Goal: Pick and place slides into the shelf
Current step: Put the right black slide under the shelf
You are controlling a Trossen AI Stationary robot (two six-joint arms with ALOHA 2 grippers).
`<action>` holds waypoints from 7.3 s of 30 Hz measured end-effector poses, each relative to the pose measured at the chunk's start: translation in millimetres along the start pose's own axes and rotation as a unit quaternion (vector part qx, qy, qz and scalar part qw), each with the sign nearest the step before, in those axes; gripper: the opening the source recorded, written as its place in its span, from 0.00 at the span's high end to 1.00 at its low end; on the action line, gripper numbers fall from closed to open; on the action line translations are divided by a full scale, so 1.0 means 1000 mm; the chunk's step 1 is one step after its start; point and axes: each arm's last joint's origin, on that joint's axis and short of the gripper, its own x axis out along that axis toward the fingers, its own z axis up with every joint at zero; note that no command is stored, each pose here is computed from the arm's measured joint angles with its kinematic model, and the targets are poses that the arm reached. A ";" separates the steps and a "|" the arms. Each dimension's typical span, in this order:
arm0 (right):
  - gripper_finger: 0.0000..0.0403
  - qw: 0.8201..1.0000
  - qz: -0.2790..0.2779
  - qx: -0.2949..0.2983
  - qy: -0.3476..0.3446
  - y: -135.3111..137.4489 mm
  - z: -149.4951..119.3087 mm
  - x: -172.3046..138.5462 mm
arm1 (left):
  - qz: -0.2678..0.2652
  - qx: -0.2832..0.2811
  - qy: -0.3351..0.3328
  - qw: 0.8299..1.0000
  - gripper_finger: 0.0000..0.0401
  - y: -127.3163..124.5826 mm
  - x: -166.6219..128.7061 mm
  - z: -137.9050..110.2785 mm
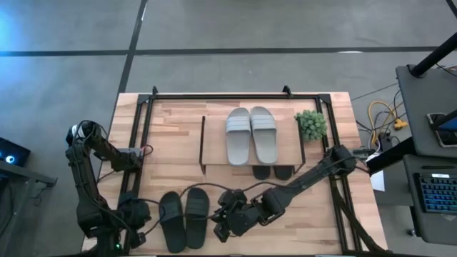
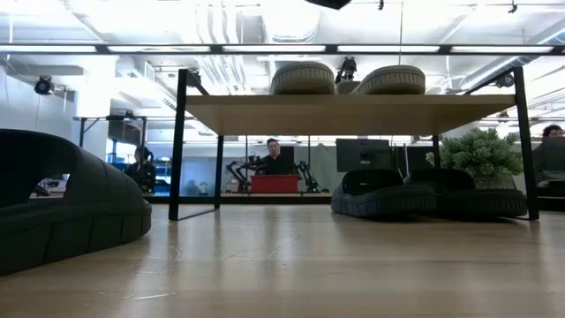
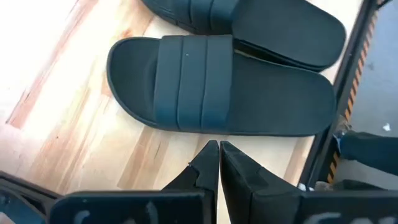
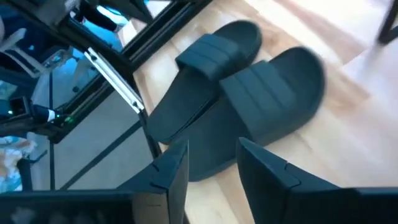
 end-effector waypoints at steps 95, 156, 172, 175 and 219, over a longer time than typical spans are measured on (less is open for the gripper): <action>0.52 0.918 -0.093 -0.383 0.037 -0.014 0.005 0.125 | -0.028 -0.009 -0.056 0.998 1.00 0.045 0.004 0.037; 0.97 0.846 -0.317 -0.426 0.041 -0.033 -0.027 0.101 | -0.030 0.028 -0.040 0.998 1.00 0.046 0.009 0.034; 0.97 0.838 -0.443 -0.309 0.080 -0.047 -0.045 0.053 | -0.027 0.030 -0.041 0.998 1.00 0.047 0.010 0.033; 0.97 0.844 -0.451 -0.283 0.069 -0.051 -0.048 0.055 | -0.029 0.029 -0.041 0.998 1.00 0.047 0.010 0.033; 0.82 0.937 -0.300 -0.064 0.165 -0.002 -0.062 0.019 | -0.035 0.028 -0.041 0.998 1.00 0.046 0.011 0.033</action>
